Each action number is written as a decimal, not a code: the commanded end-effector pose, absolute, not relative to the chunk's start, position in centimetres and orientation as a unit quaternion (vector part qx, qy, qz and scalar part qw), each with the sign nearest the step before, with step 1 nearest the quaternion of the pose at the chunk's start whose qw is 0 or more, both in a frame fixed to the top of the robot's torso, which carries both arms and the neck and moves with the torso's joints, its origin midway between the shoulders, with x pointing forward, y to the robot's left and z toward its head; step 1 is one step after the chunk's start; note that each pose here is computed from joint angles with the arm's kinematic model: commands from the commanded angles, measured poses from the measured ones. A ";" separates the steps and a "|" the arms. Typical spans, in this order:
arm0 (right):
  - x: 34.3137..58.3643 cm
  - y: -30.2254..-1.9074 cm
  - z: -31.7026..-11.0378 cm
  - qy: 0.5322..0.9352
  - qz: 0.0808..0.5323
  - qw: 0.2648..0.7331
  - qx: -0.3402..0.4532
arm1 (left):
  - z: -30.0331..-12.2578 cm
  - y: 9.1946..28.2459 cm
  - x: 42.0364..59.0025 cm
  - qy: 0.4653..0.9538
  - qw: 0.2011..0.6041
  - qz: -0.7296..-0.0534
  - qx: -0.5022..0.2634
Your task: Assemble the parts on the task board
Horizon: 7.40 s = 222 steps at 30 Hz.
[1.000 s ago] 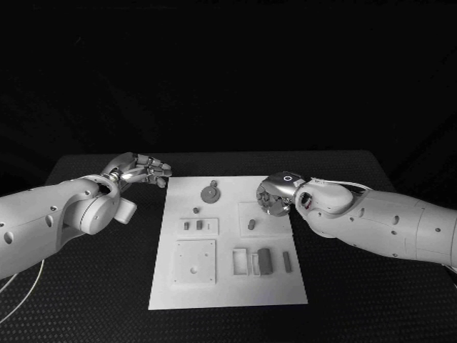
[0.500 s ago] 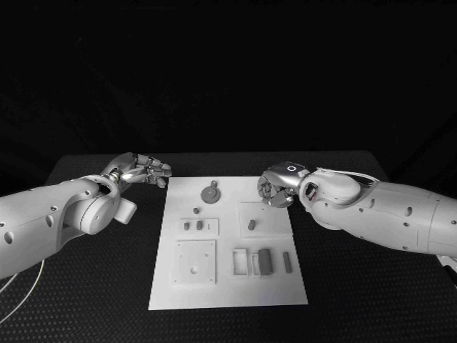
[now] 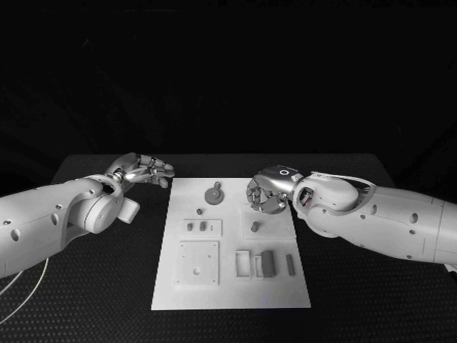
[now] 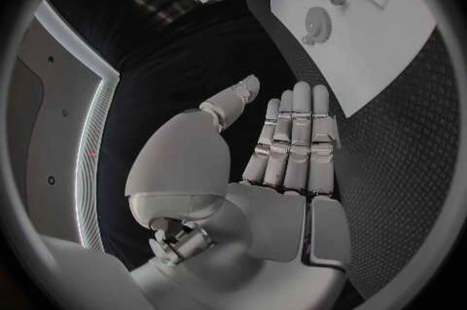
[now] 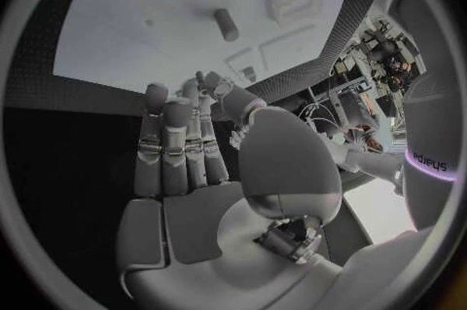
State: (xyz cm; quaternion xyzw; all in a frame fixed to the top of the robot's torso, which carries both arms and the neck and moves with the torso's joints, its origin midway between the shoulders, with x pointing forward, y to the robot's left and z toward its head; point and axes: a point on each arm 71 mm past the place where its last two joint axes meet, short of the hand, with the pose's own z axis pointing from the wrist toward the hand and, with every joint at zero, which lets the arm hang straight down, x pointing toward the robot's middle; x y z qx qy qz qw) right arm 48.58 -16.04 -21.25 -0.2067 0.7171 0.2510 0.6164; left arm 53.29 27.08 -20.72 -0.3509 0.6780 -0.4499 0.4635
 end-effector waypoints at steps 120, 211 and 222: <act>43.1 -4.4 -29.0 0.742 0.321 0.514 -0.287 | -20.4 26.2 54.2 0.666 0.463 -0.459 -0.362; 48.1 -16.2 -22.5 0.770 0.235 0.547 -0.231 | -20.3 27.1 54.5 0.661 0.473 -0.453 -0.366; 47.7 -15.9 -24.6 0.780 0.226 0.530 -0.244 | -20.3 27.0 54.5 0.662 0.471 -0.455 -0.365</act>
